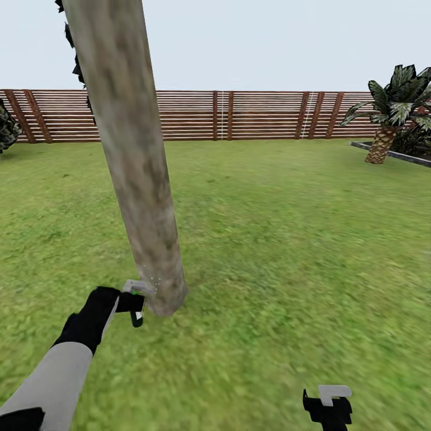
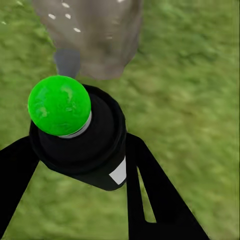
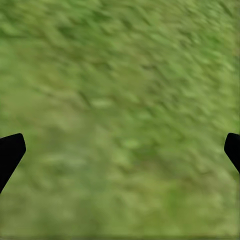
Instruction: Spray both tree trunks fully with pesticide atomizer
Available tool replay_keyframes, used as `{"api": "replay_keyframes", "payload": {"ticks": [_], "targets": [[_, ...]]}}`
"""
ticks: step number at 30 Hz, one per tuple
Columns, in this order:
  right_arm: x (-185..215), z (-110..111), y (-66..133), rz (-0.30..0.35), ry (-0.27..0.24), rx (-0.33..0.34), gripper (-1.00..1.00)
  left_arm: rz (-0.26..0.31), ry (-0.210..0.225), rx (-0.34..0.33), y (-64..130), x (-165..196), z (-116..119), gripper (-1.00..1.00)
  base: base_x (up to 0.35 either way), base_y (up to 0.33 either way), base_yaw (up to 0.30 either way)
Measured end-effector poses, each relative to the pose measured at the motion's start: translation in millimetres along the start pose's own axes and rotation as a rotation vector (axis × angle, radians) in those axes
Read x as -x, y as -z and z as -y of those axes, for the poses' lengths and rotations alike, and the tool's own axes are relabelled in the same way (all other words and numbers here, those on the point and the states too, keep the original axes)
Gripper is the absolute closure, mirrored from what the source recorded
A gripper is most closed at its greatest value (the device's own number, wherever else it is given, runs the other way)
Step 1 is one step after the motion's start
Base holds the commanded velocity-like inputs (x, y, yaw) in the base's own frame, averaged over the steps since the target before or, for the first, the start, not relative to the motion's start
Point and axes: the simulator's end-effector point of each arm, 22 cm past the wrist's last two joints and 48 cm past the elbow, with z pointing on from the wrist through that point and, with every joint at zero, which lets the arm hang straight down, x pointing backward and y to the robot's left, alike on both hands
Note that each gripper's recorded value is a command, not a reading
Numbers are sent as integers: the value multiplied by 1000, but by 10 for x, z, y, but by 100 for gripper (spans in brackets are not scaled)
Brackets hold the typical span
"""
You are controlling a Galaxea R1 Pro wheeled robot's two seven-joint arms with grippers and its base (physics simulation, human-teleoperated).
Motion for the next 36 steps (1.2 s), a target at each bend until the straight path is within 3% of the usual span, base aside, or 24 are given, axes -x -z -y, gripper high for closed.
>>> {"api": "replay_keyframes", "payload": {"ticks": [1, 3, 5, 7, 10, 13, 14, 16, 18, 20, 22, 24, 28, 31, 36], "targets": [[0, 0, 0, 0, 0, 0, -100, -2, 2, 21, 22, -8, -154, 100, 0, 0, 0], [0, 2, 0, 0, 0, 0, -100, -2, 11, 22, 31, -10, -206, 100, 0, 0, 0], [0, -1, 0, 0, 0, 0, -100, 2, 11, 15, 31, 13, -160, 100, 0, 0, 0], [-1, 6, 0, 0, 0, -1, -100, 19, 16, -24, 29, 156, 99, 100, 0, 0, 0], [0, 4, 0, 0, 0, 0, -100, 26, 11, -33, 61, 309, 218, 100, 0, 0, 30], [0, 6, -1, 0, 0, -1, -100, 36, 8, 4, 124, 405, -18, 100, 0, 0, 200], [1, 6, -2, 0, 0, -1, -100, 40, 15, 38, 177, 423, -278, 100, 0, 0, 254], [1, 6, -2, 0, 1, -1, -100, 39, 15, 82, 242, 413, -587, 100, 0, 0, 268], [0, 7, -1, 0, 1, -1, -100, 39, 20, 67, 237, 415, -545, 100, 0, 0, 154], [-1, 8, -1, 0, 0, -1, -100, 44, 20, 24, 200, 454, -303, 100, 0, 0, 47], [-1, 8, -1, 0, 0, -1, -100, 54, 5, -31, 164, 547, 86, 100, 0, 0, 12], [-1, 7, -1, 0, 1, -1, -100, 58, -6, -33, 178, 614, 145, 100, 0, 0, 7], [1, 7, -2, 0, 0, -1, -100, 17, 6, -11, 214, 568, 18, 100, 0, 0, 191], [2, 6, -2, 0, 1, -1, -100, 7, 13, 42, 271, 515, -360, 100, 0, 0, 268], [3, 9, -2, 1, 0, -1, -100, 24, 19, 30, 299, 586, -309, 100, 0, -3, 98]]}}
